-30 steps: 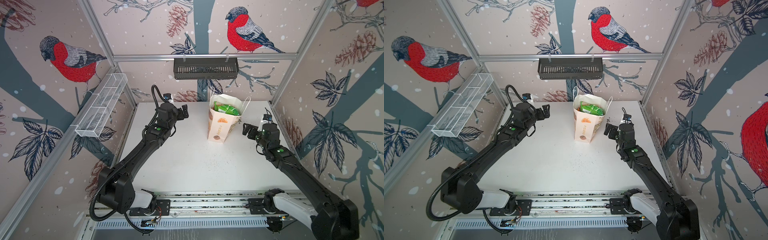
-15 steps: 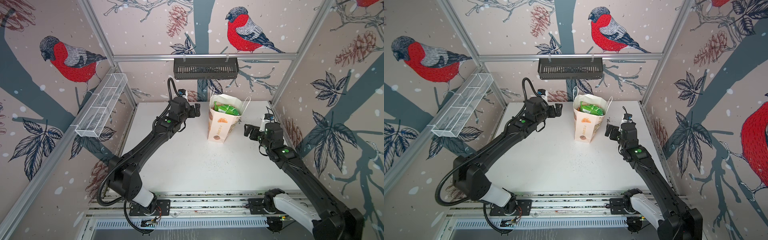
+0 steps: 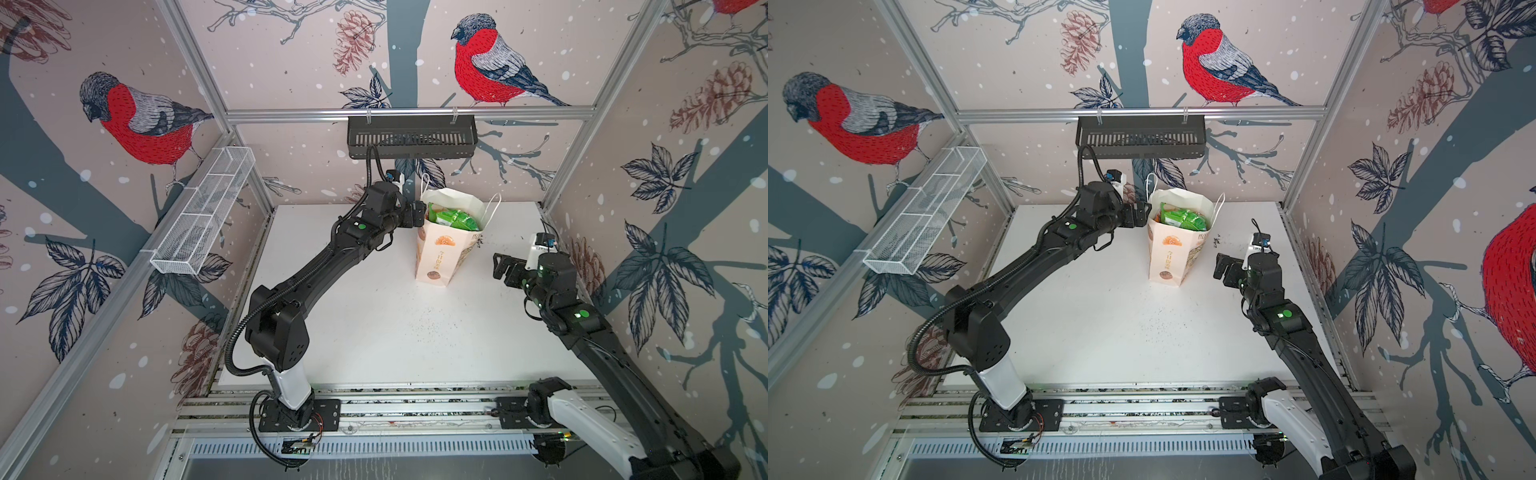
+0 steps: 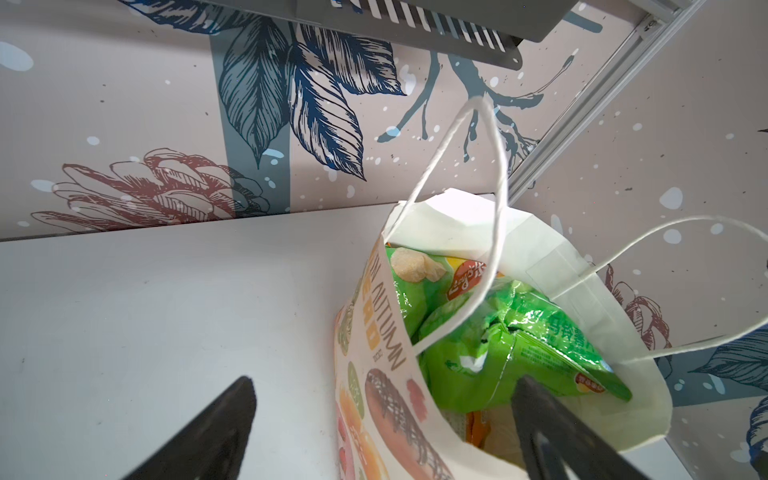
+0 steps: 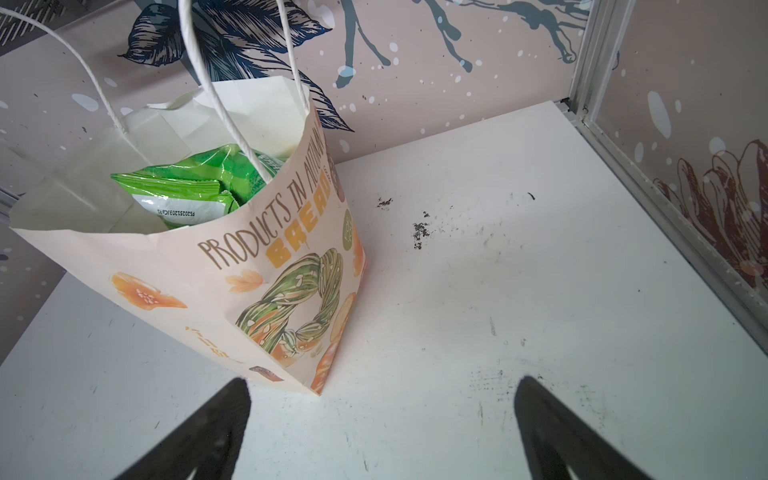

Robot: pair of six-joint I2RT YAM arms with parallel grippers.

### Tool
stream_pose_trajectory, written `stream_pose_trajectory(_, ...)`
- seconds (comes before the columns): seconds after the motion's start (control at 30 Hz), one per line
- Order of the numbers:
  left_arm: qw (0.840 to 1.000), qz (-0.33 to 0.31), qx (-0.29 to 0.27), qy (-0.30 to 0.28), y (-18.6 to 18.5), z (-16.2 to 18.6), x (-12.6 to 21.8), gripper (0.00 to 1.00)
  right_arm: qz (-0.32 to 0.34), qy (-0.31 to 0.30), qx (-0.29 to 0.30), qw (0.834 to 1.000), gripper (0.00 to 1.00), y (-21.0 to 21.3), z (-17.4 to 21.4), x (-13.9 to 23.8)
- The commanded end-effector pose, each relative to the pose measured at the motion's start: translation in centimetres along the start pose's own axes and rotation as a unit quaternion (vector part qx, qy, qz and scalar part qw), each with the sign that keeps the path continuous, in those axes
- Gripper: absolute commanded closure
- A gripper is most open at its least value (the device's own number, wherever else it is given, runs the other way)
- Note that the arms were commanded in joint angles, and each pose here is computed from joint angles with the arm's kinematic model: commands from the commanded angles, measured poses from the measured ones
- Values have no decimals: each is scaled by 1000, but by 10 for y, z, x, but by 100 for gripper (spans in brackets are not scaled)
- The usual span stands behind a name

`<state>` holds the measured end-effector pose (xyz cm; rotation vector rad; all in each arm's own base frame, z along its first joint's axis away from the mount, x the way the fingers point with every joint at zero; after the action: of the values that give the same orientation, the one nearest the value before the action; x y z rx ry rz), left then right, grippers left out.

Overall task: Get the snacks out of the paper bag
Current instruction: 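Reach the left gripper to the bag rim while the right gripper approaches the bag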

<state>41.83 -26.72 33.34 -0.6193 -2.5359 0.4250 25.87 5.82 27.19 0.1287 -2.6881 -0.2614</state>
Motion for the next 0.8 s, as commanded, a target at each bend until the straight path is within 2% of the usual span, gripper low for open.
stream_pose_trajectory(0.0,1000,-4,-1,13,-2,-2,-7,8,2,1,9,1000,0,0,-1,2)
stream_pose_trajectory(0.23,999,-40,-14,31,1,-8,-27,17,-1,1,6,1000,0,0,0,4)
stream_pose_trajectory(0.57,994,-75,-41,63,6,-3,-55,26,-13,0,3,1000,0,4,-6,6)
stream_pose_trajectory(0.77,994,-68,-49,73,4,-3,-68,35,-20,0,4,1000,0,8,-14,4)
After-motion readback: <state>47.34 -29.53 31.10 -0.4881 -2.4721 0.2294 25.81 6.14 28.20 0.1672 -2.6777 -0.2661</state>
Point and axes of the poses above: each gripper's point midway between its finger pads, its own x axis back along the fingers, its own y axis along the line the jaws close on, z = x × y, the point moved 6 cm from there along x, back along the fingers, and after that the axes turned 5 degrees about x, right-handed, at the moved point
